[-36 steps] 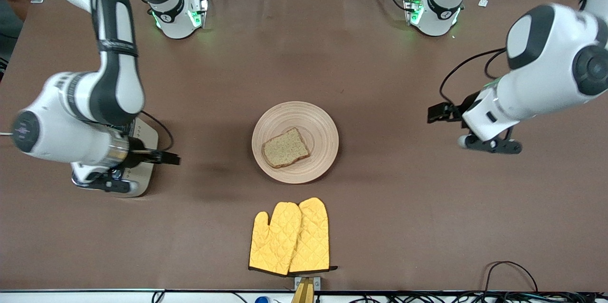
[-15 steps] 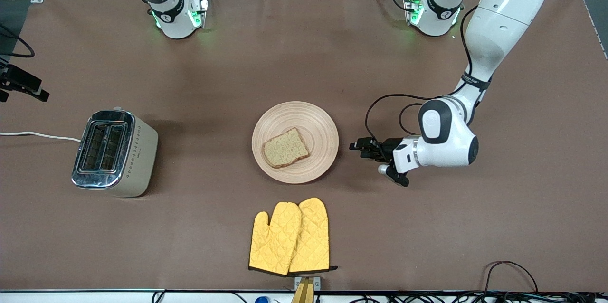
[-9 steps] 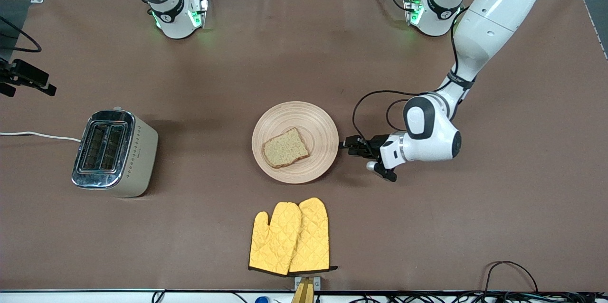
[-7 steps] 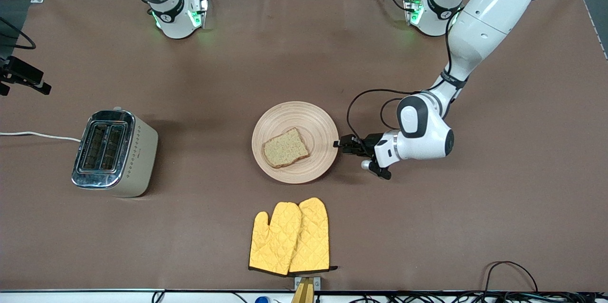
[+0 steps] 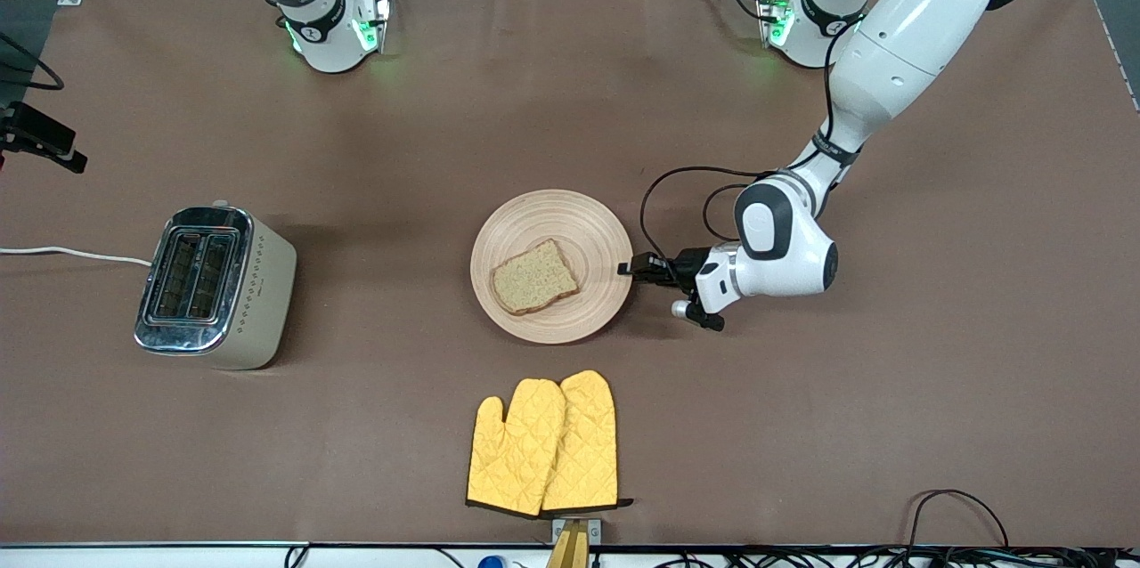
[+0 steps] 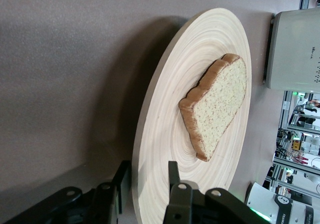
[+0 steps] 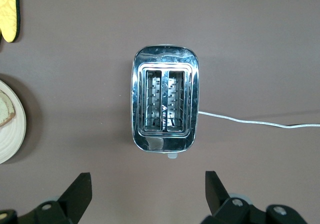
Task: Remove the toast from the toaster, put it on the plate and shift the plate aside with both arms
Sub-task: 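Grasp the rim of the wooden plate with the left gripper, then slide the plate with toast across the table toward the left arm's side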
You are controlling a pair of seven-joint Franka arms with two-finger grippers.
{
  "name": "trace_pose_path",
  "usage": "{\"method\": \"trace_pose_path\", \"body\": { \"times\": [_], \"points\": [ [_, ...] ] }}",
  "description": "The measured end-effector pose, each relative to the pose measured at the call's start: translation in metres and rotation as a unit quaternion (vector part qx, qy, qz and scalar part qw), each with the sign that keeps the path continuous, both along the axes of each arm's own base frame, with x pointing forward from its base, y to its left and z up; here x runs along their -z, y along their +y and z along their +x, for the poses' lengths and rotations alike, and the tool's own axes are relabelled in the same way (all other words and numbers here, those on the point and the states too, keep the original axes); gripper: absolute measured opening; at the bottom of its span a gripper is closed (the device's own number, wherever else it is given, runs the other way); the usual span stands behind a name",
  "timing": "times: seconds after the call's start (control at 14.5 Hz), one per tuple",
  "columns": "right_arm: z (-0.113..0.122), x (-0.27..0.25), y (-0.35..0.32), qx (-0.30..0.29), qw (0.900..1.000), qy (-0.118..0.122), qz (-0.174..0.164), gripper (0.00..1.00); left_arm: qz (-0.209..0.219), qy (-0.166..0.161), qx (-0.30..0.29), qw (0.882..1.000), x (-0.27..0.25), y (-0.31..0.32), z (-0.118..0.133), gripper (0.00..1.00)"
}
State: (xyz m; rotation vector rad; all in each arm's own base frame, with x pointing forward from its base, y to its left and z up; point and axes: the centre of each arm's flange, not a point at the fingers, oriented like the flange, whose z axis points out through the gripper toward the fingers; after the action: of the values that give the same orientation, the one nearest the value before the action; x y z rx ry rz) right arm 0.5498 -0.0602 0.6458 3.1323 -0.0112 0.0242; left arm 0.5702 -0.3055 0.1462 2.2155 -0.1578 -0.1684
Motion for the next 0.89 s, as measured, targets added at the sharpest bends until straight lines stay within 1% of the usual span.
{"method": "trace_pose_path", "body": {
  "times": [0.07,0.14,0.28,0.34,0.41,0.48,0.69,0.89],
  "points": [
    [0.0,0.0,0.002,0.003,1.0,0.0,0.0,1.0,-0.004,0.001,-0.002,1.0,0.004,0.0,-0.001,0.33],
    [0.0,0.0,0.004,0.008,1.0,0.0,0.0,1.0,-0.01,0.004,-0.006,1.0,0.007,-0.001,-0.003,0.33],
    [0.0,0.001,0.005,0.017,1.0,0.001,0.0,1.0,-0.018,0.005,-0.009,1.0,0.012,-0.003,-0.006,0.19],
    [0.0,0.001,0.006,0.019,1.0,0.001,0.0,1.0,-0.019,0.006,-0.009,1.0,0.014,-0.004,-0.006,0.18],
    [0.001,0.001,0.007,0.019,1.0,0.002,0.0,1.0,-0.022,0.006,-0.009,1.0,0.013,-0.005,-0.007,0.11],
    [0.001,0.001,0.008,0.019,1.0,0.002,0.001,1.0,-0.029,0.003,-0.007,1.0,0.009,-0.007,-0.006,0.1],
    [0.001,0.001,0.008,0.019,1.0,0.002,0.001,1.0,-0.03,-0.002,-0.009,1.0,0.004,-0.006,-0.002,0.09],
    [0.0,0.001,0.004,0.023,1.0,0.002,0.0,1.0,-0.028,-0.025,-0.026,0.999,-0.015,0.007,0.015,0.09]
  ]
}}
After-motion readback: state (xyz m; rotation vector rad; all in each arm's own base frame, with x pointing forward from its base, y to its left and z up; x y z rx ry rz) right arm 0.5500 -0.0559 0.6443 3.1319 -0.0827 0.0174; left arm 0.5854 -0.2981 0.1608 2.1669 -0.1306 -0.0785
